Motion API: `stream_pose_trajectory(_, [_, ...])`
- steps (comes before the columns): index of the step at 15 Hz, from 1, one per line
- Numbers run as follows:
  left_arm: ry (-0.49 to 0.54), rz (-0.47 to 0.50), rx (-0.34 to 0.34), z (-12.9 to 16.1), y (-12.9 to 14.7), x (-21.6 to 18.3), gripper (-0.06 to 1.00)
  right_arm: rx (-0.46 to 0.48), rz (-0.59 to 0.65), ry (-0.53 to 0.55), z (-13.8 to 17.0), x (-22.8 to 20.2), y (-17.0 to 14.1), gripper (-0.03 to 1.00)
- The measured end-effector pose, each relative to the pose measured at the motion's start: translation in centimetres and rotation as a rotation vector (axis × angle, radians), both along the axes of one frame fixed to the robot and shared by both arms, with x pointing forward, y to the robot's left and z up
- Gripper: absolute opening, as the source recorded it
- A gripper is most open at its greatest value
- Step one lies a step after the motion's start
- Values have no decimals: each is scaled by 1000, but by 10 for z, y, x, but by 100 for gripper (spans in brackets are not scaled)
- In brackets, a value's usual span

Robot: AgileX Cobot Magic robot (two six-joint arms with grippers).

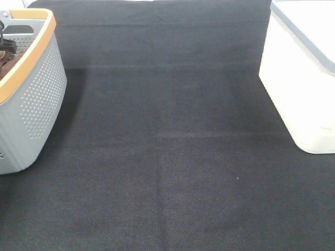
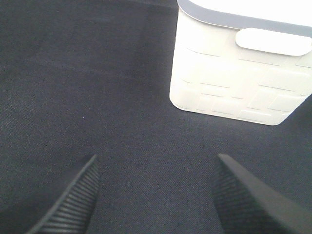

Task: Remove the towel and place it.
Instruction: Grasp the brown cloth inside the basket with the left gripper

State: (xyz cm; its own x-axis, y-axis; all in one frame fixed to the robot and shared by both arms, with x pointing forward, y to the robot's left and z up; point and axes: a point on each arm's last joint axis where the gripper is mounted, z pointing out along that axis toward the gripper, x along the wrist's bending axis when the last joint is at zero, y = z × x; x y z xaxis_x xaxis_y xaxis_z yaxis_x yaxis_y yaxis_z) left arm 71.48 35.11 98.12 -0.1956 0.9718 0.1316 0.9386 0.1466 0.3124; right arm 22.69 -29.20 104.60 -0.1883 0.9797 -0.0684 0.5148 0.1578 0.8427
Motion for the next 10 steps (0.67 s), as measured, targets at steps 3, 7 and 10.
stream_pose_trajectory(3, [11,-36,13,3,0,0,0,0,0,0,0,0,0,63])
stream_pose_trajectory(7, [-28,-30,23,39,1,5,0,0,0,0,0,0,0,63])
stream_pose_trajectory(10, [-70,-32,32,61,2,7,0,0,0,0,0,0,0,63])
